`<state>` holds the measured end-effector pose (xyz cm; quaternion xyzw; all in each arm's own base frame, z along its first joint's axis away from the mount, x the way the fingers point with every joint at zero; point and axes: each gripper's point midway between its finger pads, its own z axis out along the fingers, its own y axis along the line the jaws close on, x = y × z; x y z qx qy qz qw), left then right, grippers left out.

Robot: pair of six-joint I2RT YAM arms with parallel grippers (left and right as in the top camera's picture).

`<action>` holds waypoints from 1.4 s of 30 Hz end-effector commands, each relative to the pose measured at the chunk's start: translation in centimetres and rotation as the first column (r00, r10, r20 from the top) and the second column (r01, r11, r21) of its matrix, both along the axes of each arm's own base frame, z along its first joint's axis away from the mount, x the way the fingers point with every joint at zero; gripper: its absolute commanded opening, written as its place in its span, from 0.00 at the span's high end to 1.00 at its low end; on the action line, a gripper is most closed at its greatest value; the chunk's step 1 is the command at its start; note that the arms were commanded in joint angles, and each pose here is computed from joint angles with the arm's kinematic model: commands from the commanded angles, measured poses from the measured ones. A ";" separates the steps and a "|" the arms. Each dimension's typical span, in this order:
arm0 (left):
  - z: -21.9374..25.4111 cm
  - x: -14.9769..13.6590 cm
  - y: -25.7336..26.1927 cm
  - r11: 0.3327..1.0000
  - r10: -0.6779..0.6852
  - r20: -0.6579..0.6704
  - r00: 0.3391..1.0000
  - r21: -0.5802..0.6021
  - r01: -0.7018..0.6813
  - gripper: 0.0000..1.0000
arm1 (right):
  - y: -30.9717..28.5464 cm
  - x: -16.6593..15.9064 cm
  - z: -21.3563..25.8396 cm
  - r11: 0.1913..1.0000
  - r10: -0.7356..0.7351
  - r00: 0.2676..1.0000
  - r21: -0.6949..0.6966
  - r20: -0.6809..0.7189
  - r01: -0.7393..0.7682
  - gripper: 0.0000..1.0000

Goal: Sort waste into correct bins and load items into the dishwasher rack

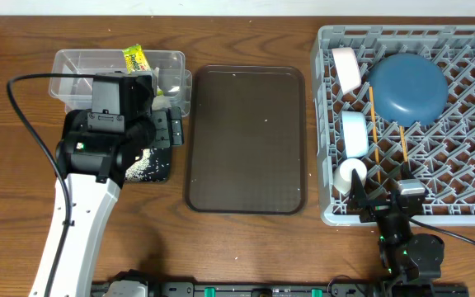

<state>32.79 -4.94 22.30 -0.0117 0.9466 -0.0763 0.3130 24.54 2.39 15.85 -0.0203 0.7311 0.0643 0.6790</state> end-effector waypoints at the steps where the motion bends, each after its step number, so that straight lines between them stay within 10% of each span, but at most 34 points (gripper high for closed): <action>1: 2.0 -0.5 0.3 0.998 -0.047 0.097 0.994 0.046 0.043 0.10 | 0.4 -0.1 0.0 1.000 0.019 1.000 0.014 0.003 -0.019 0.01; 22: -0.6 -7.8 2.4 1.000 0.009 0.698 0.716 0.008 -0.020 0.10 | 0.4 -0.1 0.0 1.000 0.019 1.000 0.014 0.003 -0.019 0.01; 42: -7.3 -8.3 3.7 0.994 0.098 0.730 0.676 -0.046 -0.094 0.10 | 0.4 -0.1 0.0 1.000 0.019 1.000 0.014 0.003 -0.019 0.01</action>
